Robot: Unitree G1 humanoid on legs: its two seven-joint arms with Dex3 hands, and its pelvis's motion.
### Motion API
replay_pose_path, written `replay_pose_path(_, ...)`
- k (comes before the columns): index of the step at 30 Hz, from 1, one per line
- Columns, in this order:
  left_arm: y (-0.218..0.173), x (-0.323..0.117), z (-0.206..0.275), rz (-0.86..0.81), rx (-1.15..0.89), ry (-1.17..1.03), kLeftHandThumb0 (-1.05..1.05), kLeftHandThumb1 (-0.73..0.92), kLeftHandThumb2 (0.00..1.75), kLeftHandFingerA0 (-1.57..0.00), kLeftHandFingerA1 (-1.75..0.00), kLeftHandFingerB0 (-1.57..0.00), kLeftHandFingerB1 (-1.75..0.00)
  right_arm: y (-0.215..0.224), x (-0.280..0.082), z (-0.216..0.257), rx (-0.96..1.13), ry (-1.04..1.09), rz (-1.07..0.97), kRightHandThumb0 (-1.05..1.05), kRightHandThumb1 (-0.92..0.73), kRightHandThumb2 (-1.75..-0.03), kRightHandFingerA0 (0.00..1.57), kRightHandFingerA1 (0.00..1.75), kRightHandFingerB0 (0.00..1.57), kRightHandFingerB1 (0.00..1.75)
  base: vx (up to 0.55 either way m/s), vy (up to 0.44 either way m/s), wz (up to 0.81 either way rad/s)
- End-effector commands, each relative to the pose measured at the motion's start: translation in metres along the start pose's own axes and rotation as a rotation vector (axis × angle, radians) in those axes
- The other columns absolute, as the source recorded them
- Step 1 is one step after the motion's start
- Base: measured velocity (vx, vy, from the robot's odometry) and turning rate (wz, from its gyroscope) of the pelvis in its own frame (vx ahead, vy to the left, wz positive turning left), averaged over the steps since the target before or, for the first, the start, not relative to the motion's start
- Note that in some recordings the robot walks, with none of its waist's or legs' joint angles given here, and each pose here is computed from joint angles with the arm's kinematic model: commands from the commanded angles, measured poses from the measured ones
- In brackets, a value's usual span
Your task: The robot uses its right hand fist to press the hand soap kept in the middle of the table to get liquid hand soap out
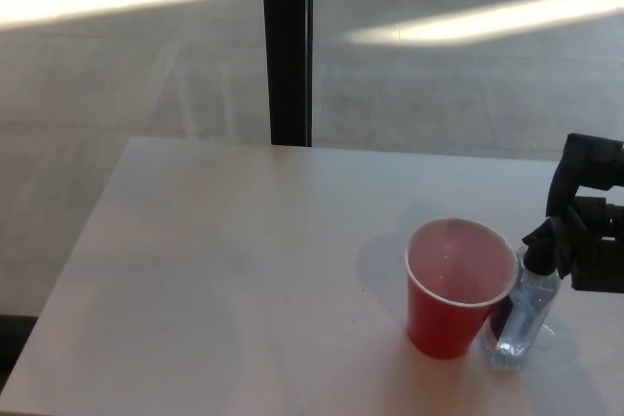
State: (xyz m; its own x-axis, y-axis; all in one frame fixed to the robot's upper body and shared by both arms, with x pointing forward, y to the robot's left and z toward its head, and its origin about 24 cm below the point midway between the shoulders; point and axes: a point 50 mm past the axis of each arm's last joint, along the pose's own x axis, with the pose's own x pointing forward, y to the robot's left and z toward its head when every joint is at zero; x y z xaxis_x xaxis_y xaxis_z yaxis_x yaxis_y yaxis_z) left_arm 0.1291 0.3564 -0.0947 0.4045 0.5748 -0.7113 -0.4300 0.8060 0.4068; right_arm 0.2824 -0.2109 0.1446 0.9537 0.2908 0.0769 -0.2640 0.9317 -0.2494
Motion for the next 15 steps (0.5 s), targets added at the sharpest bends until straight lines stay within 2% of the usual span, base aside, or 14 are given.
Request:
replay_pose_path(1, 0.009, 0.001, 0.004, 0.028, 0.023, 0.002, -0.32, 0.54, 1.55, -0.49, -1.04, -0.49, -1.0, 0.001, -0.013, -0.051, -0.006, 0.318, 0.018, -0.2, -0.51, -1.31, 0.97, 1.75, 0.73, 1.71, 0.0, 0.0, 0.0)
replay_pose_path(3, 0.009, 0.001, 0.005, 0.031, 0.013, -0.005, -0.32, 0.53, 1.56, -0.49, -1.05, -0.49, -1.01, 0.002, -0.013, -0.053, -0.009, 0.327, 0.017, -0.19, -0.47, -1.35, 0.98, 1.75, 0.75, 1.67, 0.0, 0.0, 0.0)
replay_pose_path(4, 0.009, 0.001, 0.005, 0.034, 0.018, 0.007, -0.34, 0.56, 1.49, -0.48, -1.01, -0.46, -0.96, 0.002, -0.013, -0.053, -0.01, 0.335, 0.016, -0.19, -0.46, -1.36, 0.99, 1.75, 0.76, 1.66, 0.0, 0.0, 0.0)
replay_pose_path(6, 0.009, 0.001, 0.006, 0.027, 0.033, -0.005, -0.34, 0.55, 1.54, -0.49, -1.03, -0.52, -1.02, 0.004, -0.015, -0.056, -0.002, 0.342, 0.019, -0.19, -0.5, -1.31, 0.99, 1.75, 0.73, 1.7, 0.0, 0.0, 0.0)
replay_pose_path(9, 0.009, 0.001, 0.005, 0.022, 0.044, -0.01, -0.34, 0.54, 1.55, -0.45, -1.0, -0.54, -1.04, 0.006, -0.016, -0.061, 0.015, 0.344, 0.033, -0.2, -0.48, -1.35, 1.0, 1.75, 0.72, 1.71, 0.0, 0.0, 0.0)
replay_pose_path(15, 0.008, 0.002, 0.008, 0.028, 0.025, -0.002, -0.33, 0.57, 1.54, -0.45, -1.02, -0.52, -1.05, 0.013, -0.021, -0.071, 0.024, 0.387, 0.033, -0.2, -0.47, -1.38, 1.03, 1.75, 0.75, 1.72, 0.0, 0.0, 0.0)
